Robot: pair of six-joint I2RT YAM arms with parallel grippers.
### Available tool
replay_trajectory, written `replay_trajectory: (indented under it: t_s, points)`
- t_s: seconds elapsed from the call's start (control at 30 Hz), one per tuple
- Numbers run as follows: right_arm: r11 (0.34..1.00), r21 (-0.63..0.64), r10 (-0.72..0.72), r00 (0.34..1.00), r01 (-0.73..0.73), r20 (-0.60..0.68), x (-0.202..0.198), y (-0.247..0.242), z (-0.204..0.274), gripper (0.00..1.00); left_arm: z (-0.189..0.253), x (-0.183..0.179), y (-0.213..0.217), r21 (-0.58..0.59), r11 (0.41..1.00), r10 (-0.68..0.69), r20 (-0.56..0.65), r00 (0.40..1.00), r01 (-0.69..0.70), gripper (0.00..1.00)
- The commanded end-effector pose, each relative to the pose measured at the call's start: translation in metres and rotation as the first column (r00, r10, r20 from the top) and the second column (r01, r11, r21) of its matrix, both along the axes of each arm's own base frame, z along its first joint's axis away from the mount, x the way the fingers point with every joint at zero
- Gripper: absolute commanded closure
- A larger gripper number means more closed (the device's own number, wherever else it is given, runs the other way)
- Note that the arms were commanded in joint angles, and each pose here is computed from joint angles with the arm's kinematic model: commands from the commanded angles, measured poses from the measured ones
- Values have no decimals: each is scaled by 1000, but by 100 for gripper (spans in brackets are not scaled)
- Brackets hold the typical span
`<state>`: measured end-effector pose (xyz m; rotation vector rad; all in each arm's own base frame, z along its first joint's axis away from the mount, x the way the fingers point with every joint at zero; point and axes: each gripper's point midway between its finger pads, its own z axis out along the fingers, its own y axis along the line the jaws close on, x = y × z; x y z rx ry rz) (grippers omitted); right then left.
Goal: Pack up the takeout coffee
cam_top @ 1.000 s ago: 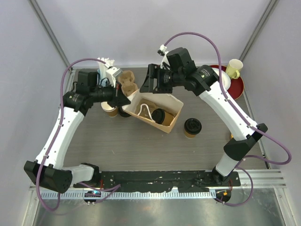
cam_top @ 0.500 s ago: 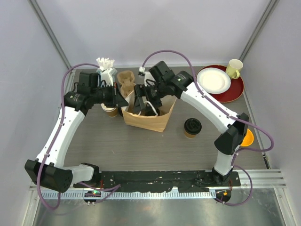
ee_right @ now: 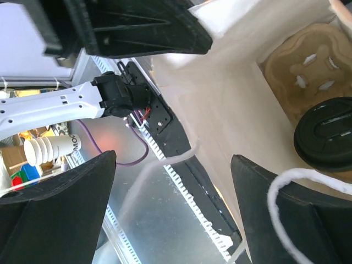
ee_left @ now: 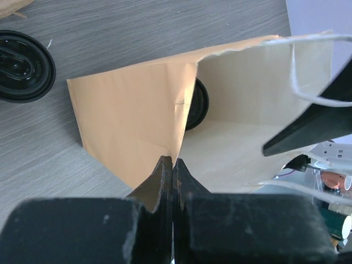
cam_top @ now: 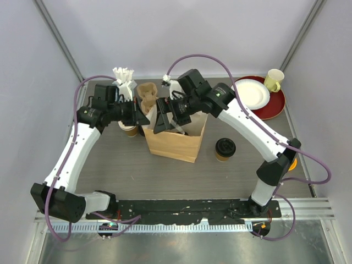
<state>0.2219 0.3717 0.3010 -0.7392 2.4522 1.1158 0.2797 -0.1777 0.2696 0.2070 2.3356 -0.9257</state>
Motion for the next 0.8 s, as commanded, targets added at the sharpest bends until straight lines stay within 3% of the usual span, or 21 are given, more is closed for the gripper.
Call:
replay_trajectory:
  t_s: [0.0, 0.3, 0.53, 0.7, 0.77]
  points:
    - [995, 92, -51, 995, 43, 82, -4, -12, 47, 9, 6, 5, 1, -4, 1000, 4, 32, 999, -4, 100]
    - [989, 111, -107, 992, 100, 64, 1, -23, 56, 8, 5, 3, 2, 5, 1000, -1, 31, 1000, 1, 100]
    - [992, 114, -42, 991, 56, -126, -13, -22, 32, 7, 7, 3, 1, -2, 1000, -5, 38, 999, 5, 100]
    - [991, 134, -4, 989, 24, -145, -14, -15, 31, 7, 15, 2, -5, -32, 998, -46, 68, 997, 48, 100]
    - [988, 154, 11, 989, 12, -145, -15, -14, 35, 7, 21, 1, -7, -34, 996, -78, 102, 992, 82, 86]
